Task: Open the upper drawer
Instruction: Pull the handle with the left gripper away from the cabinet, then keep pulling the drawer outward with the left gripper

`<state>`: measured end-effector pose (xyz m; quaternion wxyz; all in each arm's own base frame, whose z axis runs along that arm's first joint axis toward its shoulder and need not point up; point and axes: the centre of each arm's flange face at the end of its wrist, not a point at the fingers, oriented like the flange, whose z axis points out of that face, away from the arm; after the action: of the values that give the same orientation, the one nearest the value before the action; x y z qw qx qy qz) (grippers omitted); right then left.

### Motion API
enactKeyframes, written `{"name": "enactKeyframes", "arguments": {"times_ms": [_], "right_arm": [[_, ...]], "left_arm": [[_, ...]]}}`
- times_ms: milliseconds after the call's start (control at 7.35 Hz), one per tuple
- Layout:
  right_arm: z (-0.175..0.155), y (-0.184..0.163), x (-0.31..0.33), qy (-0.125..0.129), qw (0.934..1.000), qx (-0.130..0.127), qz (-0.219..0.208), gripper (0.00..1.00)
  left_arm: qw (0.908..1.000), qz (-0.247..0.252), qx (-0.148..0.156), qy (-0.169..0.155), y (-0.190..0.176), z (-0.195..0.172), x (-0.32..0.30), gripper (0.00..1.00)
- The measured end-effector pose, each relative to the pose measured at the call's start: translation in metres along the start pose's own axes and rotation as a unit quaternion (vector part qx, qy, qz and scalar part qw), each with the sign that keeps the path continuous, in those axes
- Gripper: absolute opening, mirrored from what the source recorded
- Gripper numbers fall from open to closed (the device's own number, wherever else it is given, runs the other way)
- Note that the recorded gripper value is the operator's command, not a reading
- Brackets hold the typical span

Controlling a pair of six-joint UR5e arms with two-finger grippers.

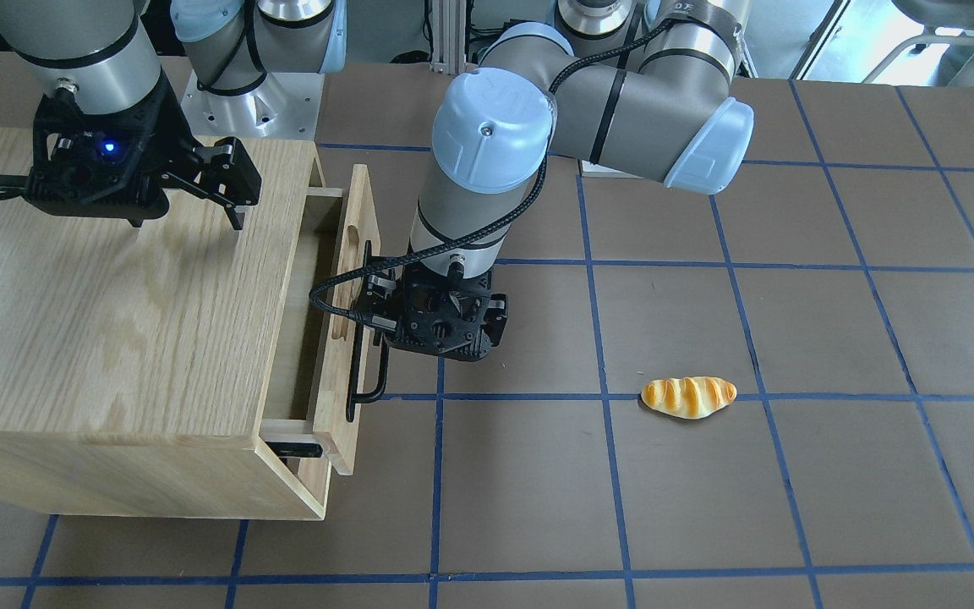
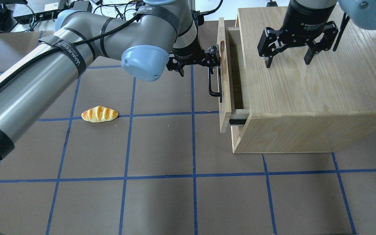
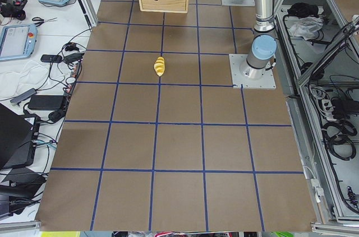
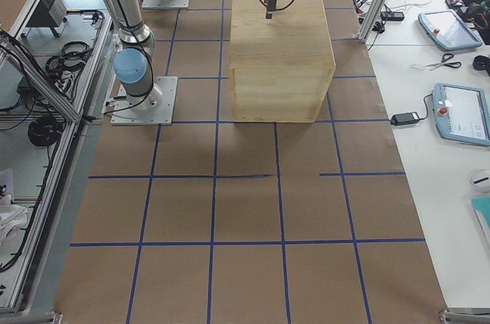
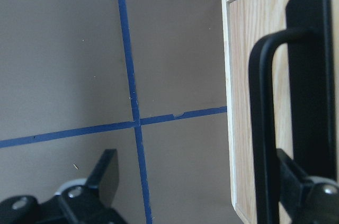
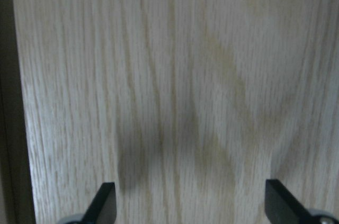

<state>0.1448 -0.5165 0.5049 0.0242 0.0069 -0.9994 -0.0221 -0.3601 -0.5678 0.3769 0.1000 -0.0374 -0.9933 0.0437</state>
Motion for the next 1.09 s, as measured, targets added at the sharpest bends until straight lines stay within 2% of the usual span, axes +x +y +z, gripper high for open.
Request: {"name": "enactKeyframes", "arguments": {"times_ms": [1088], "right_arm": [[0.000,0.000,0.000,0.000,1.0000,0.000,0.000,1.00]], "left_arm": [[0.9997,0.018,-0.018,-0.006,-0.006,-0.004,-0.022,1.00]]}}
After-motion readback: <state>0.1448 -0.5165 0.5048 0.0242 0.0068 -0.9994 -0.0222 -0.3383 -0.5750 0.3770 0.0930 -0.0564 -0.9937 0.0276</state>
